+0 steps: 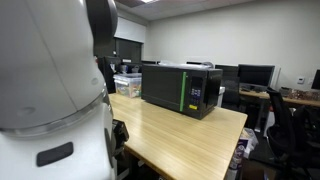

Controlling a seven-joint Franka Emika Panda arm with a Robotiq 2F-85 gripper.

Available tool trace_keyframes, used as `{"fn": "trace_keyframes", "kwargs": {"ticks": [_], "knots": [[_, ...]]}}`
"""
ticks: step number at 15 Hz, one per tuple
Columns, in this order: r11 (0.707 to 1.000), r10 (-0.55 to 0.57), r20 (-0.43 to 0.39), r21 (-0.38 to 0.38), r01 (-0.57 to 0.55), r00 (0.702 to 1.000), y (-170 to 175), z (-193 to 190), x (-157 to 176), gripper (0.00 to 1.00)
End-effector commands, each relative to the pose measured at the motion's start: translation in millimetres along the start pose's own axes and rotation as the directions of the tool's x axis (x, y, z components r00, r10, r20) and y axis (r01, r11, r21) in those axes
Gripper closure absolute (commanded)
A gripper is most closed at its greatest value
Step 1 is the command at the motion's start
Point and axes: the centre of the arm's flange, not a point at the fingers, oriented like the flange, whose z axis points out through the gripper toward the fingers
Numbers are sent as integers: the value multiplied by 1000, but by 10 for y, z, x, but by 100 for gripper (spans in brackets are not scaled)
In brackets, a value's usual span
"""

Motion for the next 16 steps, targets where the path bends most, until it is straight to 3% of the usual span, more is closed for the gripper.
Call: {"fn": "trace_keyframes", "kwargs": {"ticks": [1, 5, 10, 16], "knots": [[999, 21, -66, 46, -19, 998, 97, 154, -41, 0], [986, 37, -69, 164, -25, 997, 67, 218, -41, 0], [966, 24, -69, 259, -6, 997, 195, 289, -37, 0], [957, 19, -80, 290, 5, 997, 417, 352, -35, 0]]}}
